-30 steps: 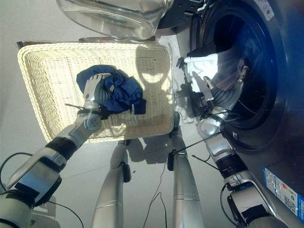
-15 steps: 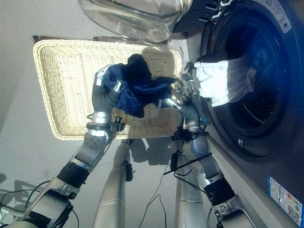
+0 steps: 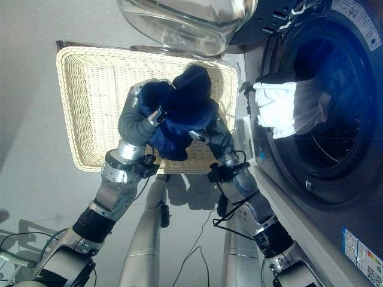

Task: Put the clothes into the washing machine.

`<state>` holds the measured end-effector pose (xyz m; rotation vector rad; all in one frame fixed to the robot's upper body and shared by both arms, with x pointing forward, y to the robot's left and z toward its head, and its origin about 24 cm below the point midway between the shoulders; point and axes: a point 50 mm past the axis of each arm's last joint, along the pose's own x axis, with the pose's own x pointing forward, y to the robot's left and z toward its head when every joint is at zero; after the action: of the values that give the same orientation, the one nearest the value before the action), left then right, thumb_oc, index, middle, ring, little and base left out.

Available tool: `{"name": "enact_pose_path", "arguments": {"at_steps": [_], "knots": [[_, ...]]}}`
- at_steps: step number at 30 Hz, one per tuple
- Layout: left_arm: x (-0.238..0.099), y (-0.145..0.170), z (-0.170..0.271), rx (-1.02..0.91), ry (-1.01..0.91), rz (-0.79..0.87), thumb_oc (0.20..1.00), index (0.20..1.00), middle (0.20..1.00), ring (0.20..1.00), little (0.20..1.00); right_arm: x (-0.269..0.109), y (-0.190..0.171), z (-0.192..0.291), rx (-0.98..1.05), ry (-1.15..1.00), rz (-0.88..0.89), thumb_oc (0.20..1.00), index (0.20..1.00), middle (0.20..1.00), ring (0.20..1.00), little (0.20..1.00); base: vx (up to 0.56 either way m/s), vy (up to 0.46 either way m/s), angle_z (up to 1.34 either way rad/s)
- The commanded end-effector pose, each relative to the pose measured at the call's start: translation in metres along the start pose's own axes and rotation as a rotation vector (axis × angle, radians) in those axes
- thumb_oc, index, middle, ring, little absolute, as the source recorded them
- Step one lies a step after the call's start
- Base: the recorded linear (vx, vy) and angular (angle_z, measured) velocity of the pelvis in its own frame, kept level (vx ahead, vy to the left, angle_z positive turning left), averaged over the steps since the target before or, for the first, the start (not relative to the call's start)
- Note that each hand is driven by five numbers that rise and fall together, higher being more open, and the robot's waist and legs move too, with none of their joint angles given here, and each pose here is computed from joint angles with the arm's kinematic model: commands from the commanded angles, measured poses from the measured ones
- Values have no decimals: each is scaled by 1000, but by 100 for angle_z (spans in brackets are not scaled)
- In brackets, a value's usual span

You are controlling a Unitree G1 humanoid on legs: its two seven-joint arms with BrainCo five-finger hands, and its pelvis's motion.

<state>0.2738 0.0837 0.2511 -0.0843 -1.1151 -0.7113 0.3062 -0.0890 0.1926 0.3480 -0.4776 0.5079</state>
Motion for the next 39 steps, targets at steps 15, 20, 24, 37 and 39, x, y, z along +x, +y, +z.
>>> {"name": "enact_pose_path", "arguments": {"at_steps": [15,20,24,37,39], "knots": [[19,-28,28,-119,-161,-148,200,200,200,200,200,6,29,20,65,-95,134,200,200,200,200,200,0,0,0],[17,-26,27,-114,-160,-130,200,200,200,200,200,6,31,20,100,-97,155,200,200,200,200,200,0,0,0],[16,-23,27,-89,-166,-87,200,200,200,200,200,6,33,19,134,-90,175,200,200,200,200,200,0,0,0],[3,1,22,190,-153,380,1000,1000,1000,1000,1000,6,36,17,226,-98,199,200,200,200,200,200,0,0,0],[-2,4,19,323,-130,458,1000,1000,1000,1000,1000,6,35,17,241,-109,196,200,200,200,200,200,-3,-24,7]]}}
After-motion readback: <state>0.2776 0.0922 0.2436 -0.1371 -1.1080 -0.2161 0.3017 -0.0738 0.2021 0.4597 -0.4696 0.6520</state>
